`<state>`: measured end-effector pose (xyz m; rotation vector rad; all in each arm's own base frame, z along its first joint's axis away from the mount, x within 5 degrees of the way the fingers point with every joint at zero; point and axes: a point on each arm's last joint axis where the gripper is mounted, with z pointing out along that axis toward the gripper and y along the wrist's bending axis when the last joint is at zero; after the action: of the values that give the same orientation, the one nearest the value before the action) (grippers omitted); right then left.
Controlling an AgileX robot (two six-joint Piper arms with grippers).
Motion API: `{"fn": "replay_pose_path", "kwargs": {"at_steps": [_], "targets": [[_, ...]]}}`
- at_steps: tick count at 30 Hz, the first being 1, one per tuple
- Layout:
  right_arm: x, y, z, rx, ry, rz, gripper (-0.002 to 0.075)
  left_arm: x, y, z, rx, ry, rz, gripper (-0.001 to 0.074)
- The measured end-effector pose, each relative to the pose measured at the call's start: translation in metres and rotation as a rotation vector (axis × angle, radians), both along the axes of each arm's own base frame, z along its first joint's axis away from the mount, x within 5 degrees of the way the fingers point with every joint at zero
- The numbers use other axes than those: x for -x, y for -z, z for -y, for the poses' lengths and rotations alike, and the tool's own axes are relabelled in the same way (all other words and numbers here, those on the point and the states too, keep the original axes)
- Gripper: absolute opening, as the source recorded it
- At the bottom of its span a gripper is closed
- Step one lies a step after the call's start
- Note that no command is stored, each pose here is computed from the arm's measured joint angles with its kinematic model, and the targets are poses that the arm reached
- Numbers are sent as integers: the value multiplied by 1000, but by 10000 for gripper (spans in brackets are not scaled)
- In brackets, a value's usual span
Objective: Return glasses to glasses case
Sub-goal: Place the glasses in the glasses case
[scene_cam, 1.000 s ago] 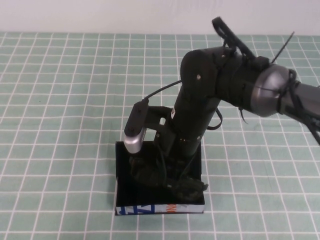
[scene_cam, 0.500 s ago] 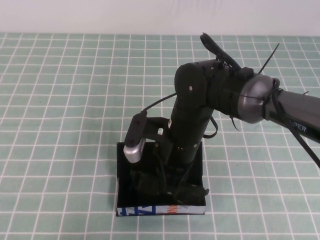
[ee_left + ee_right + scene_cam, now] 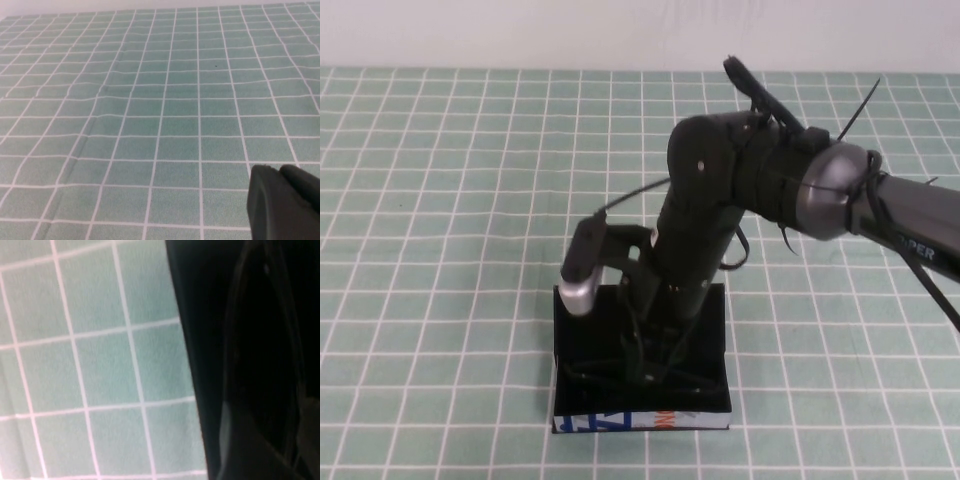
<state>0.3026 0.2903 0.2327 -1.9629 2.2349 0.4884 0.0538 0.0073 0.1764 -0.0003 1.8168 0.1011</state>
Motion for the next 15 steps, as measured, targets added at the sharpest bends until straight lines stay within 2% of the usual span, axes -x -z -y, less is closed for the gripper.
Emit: {"fn": "replay_pose_path", "kwargs": {"at_steps": [6,9,11,15], "targets": [[-3,-12,-4,-35,20,19,253,0,0,0,0,0,0,-2],[-3,-13,-5,-43,23,15,233,0,0,0,0,0,0,-2],[-3,-13,-5,-45,24,13,185,0,0,0,0,0,0,-2],[-3,-13,-5,-41,65,-2,42,0,0,0,0,0,0,-2]]}}
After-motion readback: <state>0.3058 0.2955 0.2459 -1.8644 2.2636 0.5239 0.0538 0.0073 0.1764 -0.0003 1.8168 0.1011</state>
